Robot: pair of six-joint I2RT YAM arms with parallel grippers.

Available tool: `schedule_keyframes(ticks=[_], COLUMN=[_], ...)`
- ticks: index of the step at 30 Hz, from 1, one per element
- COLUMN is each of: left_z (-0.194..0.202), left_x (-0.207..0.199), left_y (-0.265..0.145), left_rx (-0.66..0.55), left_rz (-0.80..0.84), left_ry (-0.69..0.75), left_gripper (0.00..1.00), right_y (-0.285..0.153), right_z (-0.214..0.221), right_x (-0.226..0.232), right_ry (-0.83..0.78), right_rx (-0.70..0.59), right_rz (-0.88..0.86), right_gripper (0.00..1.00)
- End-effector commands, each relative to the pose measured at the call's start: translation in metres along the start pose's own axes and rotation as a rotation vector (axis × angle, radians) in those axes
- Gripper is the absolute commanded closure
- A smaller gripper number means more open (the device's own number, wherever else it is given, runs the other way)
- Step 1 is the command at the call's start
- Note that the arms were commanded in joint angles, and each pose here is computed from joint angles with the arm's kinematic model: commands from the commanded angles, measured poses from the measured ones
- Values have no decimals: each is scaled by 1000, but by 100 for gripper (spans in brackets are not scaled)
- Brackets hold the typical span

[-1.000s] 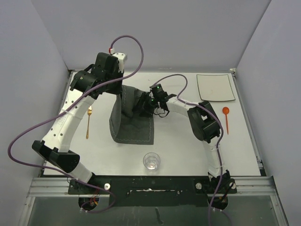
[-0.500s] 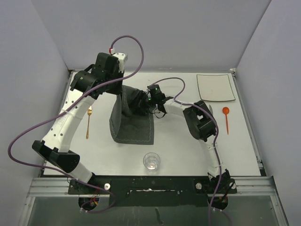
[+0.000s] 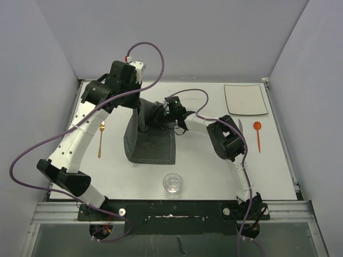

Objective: Set the dinner table for one person
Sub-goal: Flatten out the napkin at the center of the board.

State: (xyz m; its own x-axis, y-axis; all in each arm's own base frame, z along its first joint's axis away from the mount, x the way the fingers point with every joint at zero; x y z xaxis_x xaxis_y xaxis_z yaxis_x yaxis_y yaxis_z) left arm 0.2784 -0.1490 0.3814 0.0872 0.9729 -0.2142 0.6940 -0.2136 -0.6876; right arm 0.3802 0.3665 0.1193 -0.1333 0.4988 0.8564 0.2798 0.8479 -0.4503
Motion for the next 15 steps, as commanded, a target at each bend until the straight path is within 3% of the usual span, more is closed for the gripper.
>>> schedule_keyframes(ticks=[1, 15], left_z=[-11, -15], left_x=[-2, 0], left_y=[-26, -36], left_rx=[-118, -148], left_rz=[55, 45], left_ry=[-34, -41], left_gripper=[100, 100], right_y=[-13, -70], right_z=[-10, -34], right_x=[39, 80], right_ry=[-80, -199], right_rx=[-39, -112], right_rz=[-115, -122], right_gripper=[100, 100])
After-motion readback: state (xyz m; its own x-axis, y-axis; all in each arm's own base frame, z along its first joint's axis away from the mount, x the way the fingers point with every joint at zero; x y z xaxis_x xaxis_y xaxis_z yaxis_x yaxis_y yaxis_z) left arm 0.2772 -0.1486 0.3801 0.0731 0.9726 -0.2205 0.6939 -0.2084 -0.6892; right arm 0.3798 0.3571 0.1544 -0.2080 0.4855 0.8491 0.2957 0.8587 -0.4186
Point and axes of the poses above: each gripper's point midway between its finger pads, its own y axis out along the fingers, its own x axis along the line the jaws close on, z = x × y, the point moved 9 cm from there along -y, back along the fingers, and after that the axes turned 15 degrees about -y, right-handed, at the moved point
